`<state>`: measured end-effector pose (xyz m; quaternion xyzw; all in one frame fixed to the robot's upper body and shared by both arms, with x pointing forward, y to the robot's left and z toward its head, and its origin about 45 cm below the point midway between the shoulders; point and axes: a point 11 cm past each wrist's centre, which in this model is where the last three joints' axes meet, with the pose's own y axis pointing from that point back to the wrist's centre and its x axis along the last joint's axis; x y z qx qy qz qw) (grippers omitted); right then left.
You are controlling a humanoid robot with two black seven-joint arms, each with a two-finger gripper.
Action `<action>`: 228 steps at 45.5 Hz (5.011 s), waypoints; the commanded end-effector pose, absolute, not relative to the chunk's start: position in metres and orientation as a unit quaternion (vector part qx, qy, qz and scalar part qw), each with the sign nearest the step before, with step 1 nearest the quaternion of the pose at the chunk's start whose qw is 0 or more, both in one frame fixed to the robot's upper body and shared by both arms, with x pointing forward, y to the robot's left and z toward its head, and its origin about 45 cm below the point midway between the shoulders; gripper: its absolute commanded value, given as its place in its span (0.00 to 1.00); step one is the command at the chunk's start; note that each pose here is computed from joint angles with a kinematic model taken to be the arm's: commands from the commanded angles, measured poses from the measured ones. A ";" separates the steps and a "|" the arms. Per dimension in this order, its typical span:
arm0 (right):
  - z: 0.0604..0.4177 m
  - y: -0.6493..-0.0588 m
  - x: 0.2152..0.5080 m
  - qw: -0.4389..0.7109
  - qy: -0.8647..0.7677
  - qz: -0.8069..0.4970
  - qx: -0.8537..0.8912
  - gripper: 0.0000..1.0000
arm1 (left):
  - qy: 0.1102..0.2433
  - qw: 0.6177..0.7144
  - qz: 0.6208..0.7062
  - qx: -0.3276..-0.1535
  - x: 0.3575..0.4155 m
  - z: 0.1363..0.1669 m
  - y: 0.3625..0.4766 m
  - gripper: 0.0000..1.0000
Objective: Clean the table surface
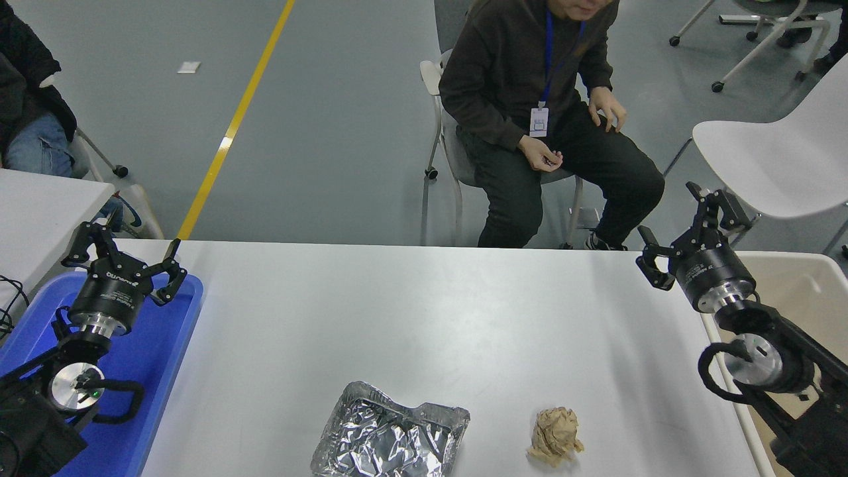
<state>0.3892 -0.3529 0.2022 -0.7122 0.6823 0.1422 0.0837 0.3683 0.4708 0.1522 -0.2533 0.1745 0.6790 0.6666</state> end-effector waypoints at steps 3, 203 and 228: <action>0.205 -0.347 0.375 -0.016 0.686 0.124 -0.717 1.00 | 0.174 0.667 0.679 -0.253 0.3682 0.1522 0.471 1.00; 0.079 -0.098 0.245 -0.429 0.167 0.100 -0.882 0.98 | 0.176 0.667 0.678 -0.253 0.3684 0.1518 0.470 1.00; 0.075 -0.086 0.232 -0.411 0.140 0.065 -0.899 0.30 | 0.176 0.668 0.678 -0.254 0.3685 0.1518 0.470 1.00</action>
